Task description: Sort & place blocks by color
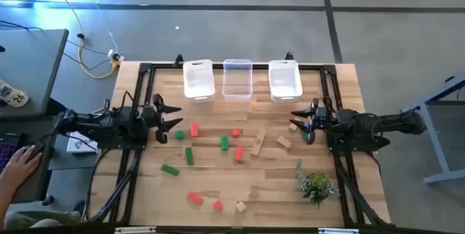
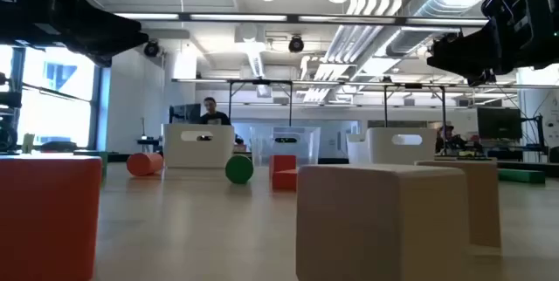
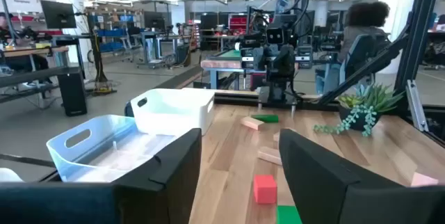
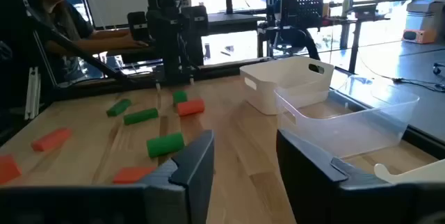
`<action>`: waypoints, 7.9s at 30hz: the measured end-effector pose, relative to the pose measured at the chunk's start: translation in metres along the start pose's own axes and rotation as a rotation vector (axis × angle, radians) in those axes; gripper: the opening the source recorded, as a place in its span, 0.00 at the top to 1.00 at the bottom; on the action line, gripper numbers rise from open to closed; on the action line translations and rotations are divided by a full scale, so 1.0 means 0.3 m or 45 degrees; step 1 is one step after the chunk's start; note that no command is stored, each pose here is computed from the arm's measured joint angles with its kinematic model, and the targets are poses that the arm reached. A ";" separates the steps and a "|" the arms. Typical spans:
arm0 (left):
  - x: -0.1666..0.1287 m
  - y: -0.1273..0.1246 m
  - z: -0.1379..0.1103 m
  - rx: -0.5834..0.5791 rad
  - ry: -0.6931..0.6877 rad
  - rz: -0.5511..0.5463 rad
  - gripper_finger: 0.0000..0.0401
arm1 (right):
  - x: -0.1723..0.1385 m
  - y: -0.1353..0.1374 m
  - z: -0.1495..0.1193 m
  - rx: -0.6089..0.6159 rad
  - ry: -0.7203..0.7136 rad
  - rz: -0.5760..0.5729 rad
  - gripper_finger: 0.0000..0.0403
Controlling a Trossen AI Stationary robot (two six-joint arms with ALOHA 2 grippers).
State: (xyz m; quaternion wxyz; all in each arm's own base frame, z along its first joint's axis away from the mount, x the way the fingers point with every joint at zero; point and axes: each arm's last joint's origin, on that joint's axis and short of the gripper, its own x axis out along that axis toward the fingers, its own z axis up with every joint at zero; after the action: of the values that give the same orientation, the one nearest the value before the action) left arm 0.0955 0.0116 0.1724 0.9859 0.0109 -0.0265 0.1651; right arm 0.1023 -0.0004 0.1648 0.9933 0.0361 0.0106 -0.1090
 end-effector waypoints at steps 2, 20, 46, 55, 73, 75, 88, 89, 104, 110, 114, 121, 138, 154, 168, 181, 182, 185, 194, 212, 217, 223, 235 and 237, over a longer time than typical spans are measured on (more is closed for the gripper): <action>0.000 0.000 0.000 0.000 0.000 0.000 0.54 | 0.000 0.000 0.000 0.000 0.000 0.001 0.65; 0.000 0.000 0.000 0.000 0.000 0.000 0.54 | 0.000 0.000 0.000 0.000 0.000 0.000 0.65; 0.000 0.000 0.000 0.000 0.000 0.000 0.54 | 0.000 0.000 0.000 0.000 0.000 0.000 0.65; 0.000 0.000 0.000 0.000 -0.001 0.001 0.54 | 0.000 0.000 0.000 0.000 0.000 0.001 0.65; 0.000 0.000 0.000 0.000 0.000 0.001 0.54 | 0.000 0.000 0.000 0.000 0.001 0.001 0.65; 0.000 0.000 0.000 0.000 -0.001 0.000 0.54 | 0.000 0.000 0.000 0.000 0.000 0.001 0.65; 0.000 0.000 0.000 0.000 0.000 0.000 0.54 | 0.000 0.000 0.000 -0.001 0.000 0.001 0.65; 0.000 0.000 0.000 0.000 -0.001 0.000 0.54 | 0.000 0.000 0.000 0.000 0.000 0.001 0.65; 0.000 0.000 0.000 0.000 0.000 0.000 0.54 | 0.000 0.000 0.000 -0.067 0.000 -0.003 0.65; 0.000 0.000 0.000 0.000 0.000 0.000 0.54 | 0.000 0.000 0.000 -0.068 0.000 -0.003 0.65; 0.000 0.000 0.000 0.000 0.000 0.000 0.54 | 0.000 0.000 0.000 -0.067 -0.002 -0.004 0.65; 0.000 0.000 0.000 0.000 0.000 0.000 0.54 | 0.000 0.001 0.009 -0.057 -0.034 0.007 0.65; 0.000 0.000 0.000 0.000 0.000 0.001 0.54 | -0.028 0.003 0.133 0.023 -0.523 0.034 0.65; 0.000 0.000 0.000 0.000 0.000 0.000 0.54 | -0.056 -0.001 0.374 0.023 -0.294 -0.167 0.39; 0.000 0.000 0.000 0.000 0.000 0.000 0.54 | 0.102 0.070 0.462 0.312 0.651 -0.150 0.37; 0.000 0.000 0.000 0.000 -0.001 0.000 0.54 | 0.281 0.124 0.282 0.379 1.300 -0.303 0.37; 0.000 0.000 0.000 0.000 -0.001 0.000 0.54 | 0.292 0.127 0.265 0.388 1.337 -0.319 0.37; 0.000 0.000 0.000 0.000 -0.001 0.000 0.54 | 0.324 0.136 0.221 0.390 1.433 -0.337 0.37; 0.000 0.000 0.000 -0.160 -0.001 0.000 0.54 | 0.388 0.152 0.105 0.393 1.659 -0.400 0.37; 0.000 0.000 0.000 -0.159 -0.001 0.000 0.54 | 0.452 0.164 -0.011 0.399 1.767 -0.468 0.37; 0.000 0.000 0.000 -0.158 0.000 0.000 0.54 | 0.465 0.166 -0.044 0.404 1.799 -0.488 0.37; 0.000 0.000 0.000 -0.158 0.000 0.000 0.54 | 0.474 0.178 -0.092 0.399 1.876 -0.497 0.37; 0.000 0.000 0.000 -0.296 -0.001 0.000 0.54 | 0.478 0.200 -0.110 0.465 1.886 -0.535 0.77; 0.000 0.000 0.000 -0.312 0.000 0.000 0.54 | 0.478 0.200 -0.107 0.466 1.878 -0.533 0.77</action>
State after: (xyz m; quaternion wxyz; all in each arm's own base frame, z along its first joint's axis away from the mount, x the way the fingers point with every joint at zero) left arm 0.0955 0.0116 0.1723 0.9798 -0.1097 -0.0464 0.1607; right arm 0.2548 0.0294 0.1328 0.6670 0.2592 0.6553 -0.2418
